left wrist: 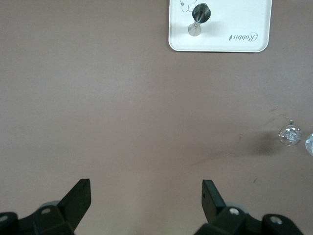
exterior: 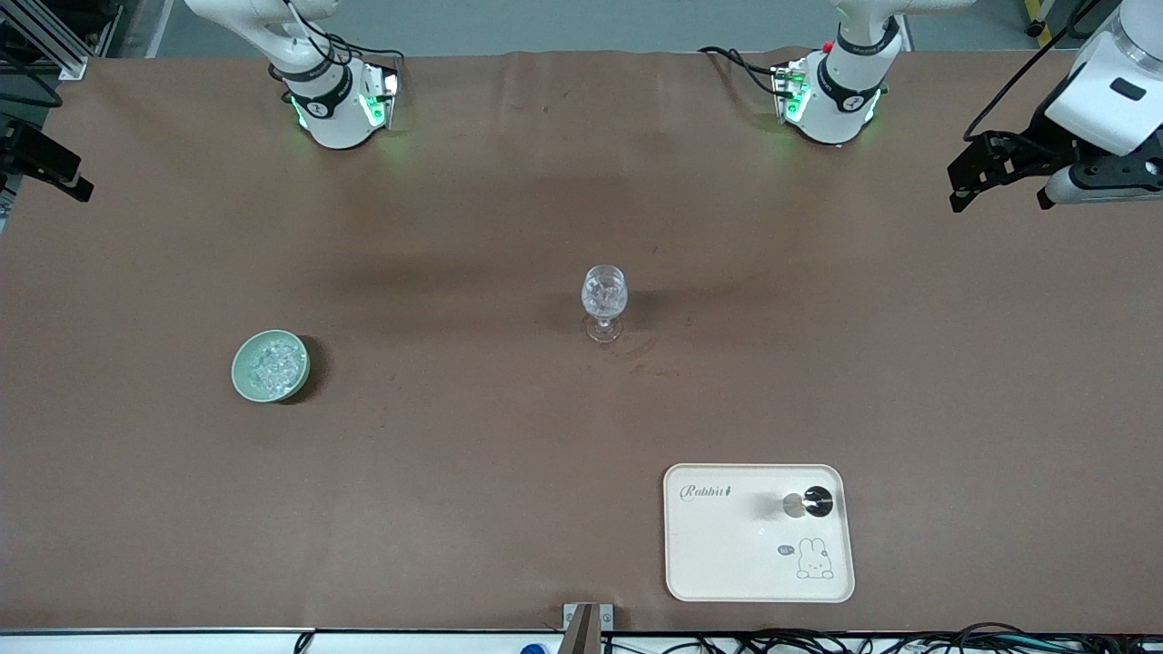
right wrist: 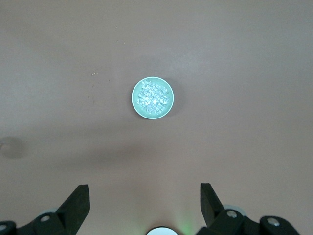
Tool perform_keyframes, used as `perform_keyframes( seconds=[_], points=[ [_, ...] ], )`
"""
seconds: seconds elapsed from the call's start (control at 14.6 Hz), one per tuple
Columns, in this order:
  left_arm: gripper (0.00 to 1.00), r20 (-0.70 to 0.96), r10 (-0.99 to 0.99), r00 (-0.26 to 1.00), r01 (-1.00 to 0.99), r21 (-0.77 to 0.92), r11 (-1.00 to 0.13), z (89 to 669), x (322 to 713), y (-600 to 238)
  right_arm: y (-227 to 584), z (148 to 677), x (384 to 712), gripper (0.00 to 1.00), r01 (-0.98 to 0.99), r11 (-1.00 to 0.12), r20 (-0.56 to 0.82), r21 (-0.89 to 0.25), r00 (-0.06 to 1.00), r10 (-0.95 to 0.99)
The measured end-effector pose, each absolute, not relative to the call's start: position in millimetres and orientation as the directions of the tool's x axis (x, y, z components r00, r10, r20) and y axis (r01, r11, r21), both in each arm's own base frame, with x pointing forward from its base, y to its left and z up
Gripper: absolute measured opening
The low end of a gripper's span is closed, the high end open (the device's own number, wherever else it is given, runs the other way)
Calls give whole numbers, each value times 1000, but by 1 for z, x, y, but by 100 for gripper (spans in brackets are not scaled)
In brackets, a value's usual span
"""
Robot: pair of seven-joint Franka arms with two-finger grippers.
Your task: Pour wine and add ice with both arms
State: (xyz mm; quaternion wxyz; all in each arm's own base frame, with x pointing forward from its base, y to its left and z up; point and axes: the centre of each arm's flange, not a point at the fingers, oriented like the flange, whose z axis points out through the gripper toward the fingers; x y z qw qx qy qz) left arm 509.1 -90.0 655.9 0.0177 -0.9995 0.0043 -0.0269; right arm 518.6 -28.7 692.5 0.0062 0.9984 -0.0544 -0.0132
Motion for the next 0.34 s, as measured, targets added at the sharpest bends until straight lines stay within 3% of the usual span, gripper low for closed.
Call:
perform_keyframes(
  seconds=[0.34],
  points=[
    [100,54,-10,999,-8,-36,-999,656,509,-90,-28,692,519,100,-50,-999,-27,11,998,-50]
  ],
)
